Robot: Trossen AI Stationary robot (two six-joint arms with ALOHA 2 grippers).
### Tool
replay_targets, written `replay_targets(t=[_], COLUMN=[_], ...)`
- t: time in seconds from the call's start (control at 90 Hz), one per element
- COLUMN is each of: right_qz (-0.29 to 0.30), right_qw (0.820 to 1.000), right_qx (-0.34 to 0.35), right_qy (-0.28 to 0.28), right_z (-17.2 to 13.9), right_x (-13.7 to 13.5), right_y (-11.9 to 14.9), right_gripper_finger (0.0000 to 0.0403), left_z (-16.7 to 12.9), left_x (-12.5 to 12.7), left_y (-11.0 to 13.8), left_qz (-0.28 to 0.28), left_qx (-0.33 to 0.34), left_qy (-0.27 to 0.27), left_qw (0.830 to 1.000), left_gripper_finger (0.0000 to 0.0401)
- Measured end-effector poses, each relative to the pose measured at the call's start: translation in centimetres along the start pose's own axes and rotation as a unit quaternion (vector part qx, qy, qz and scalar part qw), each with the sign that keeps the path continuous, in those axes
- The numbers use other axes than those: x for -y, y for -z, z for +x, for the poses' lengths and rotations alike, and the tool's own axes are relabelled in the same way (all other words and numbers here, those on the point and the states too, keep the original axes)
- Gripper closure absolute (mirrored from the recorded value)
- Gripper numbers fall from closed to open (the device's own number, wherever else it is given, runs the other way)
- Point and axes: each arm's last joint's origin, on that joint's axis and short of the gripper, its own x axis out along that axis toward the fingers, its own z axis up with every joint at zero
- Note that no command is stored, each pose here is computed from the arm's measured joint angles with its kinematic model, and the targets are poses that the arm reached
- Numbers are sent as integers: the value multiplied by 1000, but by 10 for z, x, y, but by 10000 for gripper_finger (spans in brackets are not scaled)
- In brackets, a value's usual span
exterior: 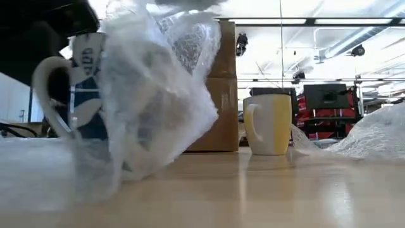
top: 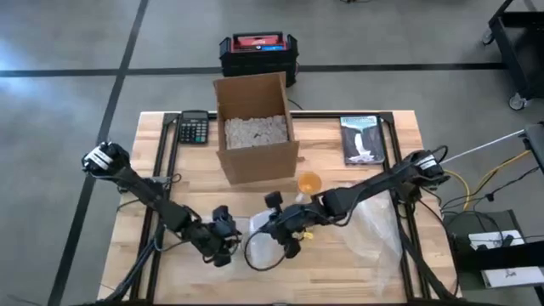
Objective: Wrap mug
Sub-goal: Wrap the blue mug with the transparent bubble wrap
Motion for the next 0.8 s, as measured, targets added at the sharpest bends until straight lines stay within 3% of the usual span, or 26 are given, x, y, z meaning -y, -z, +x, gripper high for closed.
replay_targets(t=[0.278, 0.544, 0.7, 0.8], right_qz=[64, 122, 119, 119], right_qw=[997, 989, 989, 987], right_qx=[-22, -79, -84, -102], right_qy=[-45, -41, -39, -40], right_z=[23, 50, 59, 61], right_x=[-8, -1, 3, 5], right_y=[16, 35, 33, 35], right_gripper_finger=[403, 403, 403, 403], left_z=[13, -42, -75, -78], left_x=[-3, 0, 1, 3], left_y=[-5, -43, -73, -82], left_qz=[-1, -7, -11, 5], left_qx=[-4, -42, 31, 75], left_qy=[-17, 1, 39, 63], left_qw=[1000, 999, 999, 995], left_gripper_finger=[325, 326, 326, 326])
